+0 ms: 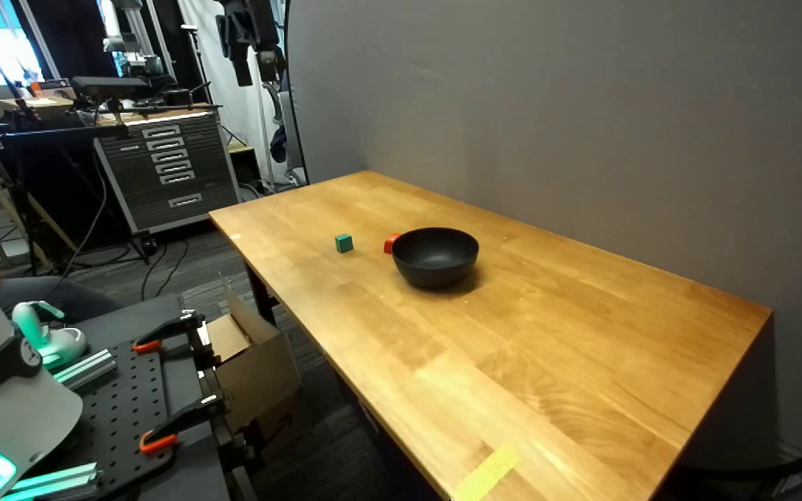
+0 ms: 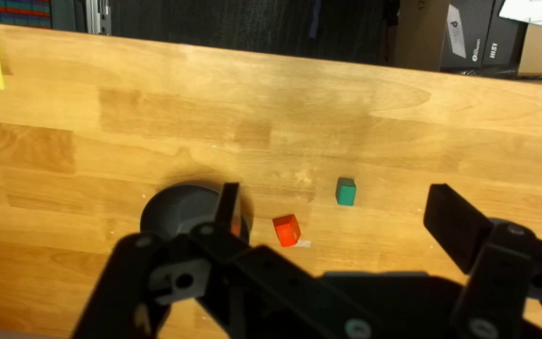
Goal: Put the green and orange cubes inside the black bowl
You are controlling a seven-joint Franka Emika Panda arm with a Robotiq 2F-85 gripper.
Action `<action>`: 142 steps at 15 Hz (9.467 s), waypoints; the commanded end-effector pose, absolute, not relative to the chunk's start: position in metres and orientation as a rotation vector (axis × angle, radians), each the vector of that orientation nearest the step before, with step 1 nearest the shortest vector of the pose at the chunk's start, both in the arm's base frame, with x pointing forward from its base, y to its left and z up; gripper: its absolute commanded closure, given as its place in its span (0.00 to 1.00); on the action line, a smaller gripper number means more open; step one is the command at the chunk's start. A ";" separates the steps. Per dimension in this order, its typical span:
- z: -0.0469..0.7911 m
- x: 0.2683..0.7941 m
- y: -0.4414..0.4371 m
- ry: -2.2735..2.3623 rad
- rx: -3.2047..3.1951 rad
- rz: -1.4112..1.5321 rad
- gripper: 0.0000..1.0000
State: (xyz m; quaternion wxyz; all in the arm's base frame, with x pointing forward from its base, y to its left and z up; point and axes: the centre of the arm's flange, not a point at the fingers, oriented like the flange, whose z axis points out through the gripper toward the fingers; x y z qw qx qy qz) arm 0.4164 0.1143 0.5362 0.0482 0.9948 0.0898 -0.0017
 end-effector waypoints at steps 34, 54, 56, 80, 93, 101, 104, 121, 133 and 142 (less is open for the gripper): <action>0.385 0.586 0.137 0.352 3.083 -0.504 0.00; 0.218 0.657 0.211 0.629 3.000 -0.998 0.00; 0.207 0.654 0.217 0.621 2.982 -0.986 0.00; 0.158 0.666 0.208 0.488 2.878 -0.984 0.89; 0.299 0.696 0.084 0.021 2.647 -0.857 0.93; 0.268 0.727 0.055 0.019 2.553 -0.884 0.44; 0.271 0.740 0.055 0.112 2.602 -0.900 0.23; 0.334 0.758 0.115 0.398 3.097 -0.365 0.00; 0.313 0.696 0.160 -0.052 3.133 -0.065 0.00; 0.273 0.667 0.155 -0.238 3.017 -0.057 0.00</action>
